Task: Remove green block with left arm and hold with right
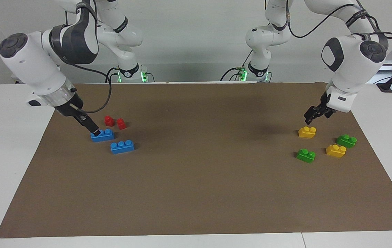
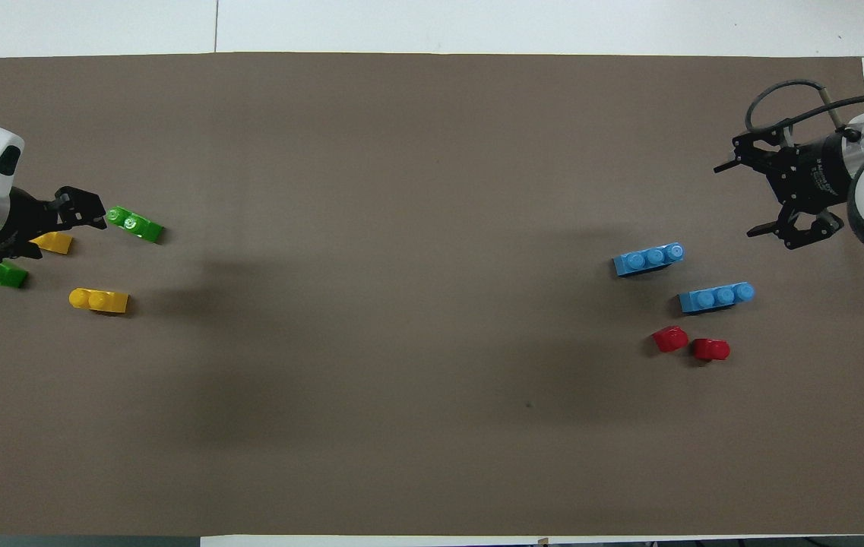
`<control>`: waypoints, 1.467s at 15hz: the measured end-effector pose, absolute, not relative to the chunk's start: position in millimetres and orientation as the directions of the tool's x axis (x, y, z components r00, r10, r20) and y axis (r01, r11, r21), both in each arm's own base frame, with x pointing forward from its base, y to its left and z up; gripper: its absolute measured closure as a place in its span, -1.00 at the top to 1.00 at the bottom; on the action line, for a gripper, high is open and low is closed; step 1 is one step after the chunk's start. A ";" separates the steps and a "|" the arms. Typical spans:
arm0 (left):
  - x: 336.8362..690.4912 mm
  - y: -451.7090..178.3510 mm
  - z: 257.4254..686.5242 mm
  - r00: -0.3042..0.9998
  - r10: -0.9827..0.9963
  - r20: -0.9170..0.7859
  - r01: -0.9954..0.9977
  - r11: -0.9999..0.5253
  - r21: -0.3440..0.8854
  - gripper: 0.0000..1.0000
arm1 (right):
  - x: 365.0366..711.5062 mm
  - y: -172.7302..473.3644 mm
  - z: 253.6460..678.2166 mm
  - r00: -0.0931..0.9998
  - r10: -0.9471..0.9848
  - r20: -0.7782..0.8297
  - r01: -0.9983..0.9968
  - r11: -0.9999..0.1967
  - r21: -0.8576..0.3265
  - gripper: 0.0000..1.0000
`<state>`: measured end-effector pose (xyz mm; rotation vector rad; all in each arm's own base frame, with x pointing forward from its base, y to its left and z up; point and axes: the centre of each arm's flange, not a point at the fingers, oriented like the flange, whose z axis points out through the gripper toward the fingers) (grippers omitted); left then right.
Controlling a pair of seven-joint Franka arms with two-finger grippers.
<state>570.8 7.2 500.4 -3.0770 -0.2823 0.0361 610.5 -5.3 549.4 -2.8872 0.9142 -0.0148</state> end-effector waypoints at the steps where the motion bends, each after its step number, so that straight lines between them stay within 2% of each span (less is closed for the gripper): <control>1: 569.0 1.6 505.5 0.985 0.171 -0.017 0.169 -0.984 -0.054 1.00 | 604.8 -1.3 561.3 0.857 -0.515 -0.005 -0.512 -0.852 -0.105 1.00; 5: 563.7 -20.9 518.8 0.992 0.126 -0.003 0.126 -0.991 -0.054 1.00 | 578.1 0.6 595.6 0.944 -0.331 0.003 -0.330 -0.940 -0.086 1.00; 9: 554.8 -40.1 542.4 0.995 0.095 0.003 0.095 -0.994 -0.056 1.00 | 564.8 0.9 603.5 0.984 -0.175 -0.015 -0.176 -0.984 -0.033 1.00; 13: 542.5 -51.4 579.1 0.995 0.088 -0.051 0.086 -0.996 -0.034 1.00 | 560.7 7.4 601.0 0.988 -0.148 -0.049 -0.149 -0.989 -0.018 1.00; 22: 540.4 -47.9 580.9 0.997 0.013 -0.072 0.012 -1.000 -0.012 1.00 | 560.5 4.3 603.1 0.987 -0.152 -0.047 -0.153 -0.988 -0.015 1.00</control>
